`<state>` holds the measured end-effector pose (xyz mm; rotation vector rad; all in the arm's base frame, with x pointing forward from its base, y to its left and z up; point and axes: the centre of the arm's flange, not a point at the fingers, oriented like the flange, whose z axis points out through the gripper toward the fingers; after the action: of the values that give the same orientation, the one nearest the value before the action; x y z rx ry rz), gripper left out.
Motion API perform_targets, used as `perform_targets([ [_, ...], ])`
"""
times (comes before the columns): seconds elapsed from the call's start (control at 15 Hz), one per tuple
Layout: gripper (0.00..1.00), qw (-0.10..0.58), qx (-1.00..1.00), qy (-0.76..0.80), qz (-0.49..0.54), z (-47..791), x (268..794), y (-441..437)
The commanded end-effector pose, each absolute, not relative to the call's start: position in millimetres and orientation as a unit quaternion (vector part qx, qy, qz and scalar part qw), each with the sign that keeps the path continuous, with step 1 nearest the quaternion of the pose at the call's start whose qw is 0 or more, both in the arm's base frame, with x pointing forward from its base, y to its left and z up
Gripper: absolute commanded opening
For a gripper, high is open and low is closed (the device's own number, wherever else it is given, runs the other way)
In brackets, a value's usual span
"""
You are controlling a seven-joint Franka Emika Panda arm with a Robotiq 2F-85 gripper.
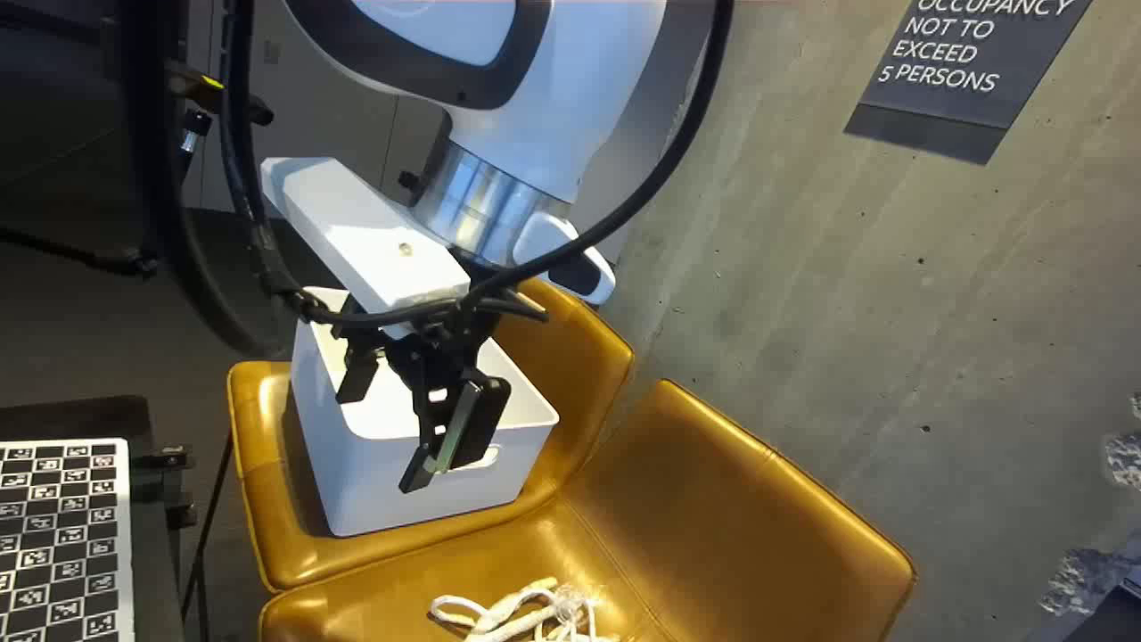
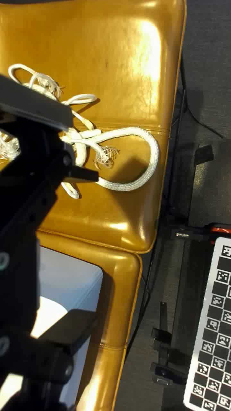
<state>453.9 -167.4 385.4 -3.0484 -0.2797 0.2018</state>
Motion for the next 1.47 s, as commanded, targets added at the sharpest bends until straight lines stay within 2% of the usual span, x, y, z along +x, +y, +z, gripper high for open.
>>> perform_targets([
  [0.0, 1.0, 0.037, -0.993, -0.091, 0.065, 385.8, 454.1, -167.5],
  [0.8, 1.0, 0.036, -0.993, -0.091, 0.065, 386.5, 454.5, -167.6],
  [1.4, 1.0, 0.025, -0.994, -0.1, 0.041, 358.8, 518.0, -235.6],
])
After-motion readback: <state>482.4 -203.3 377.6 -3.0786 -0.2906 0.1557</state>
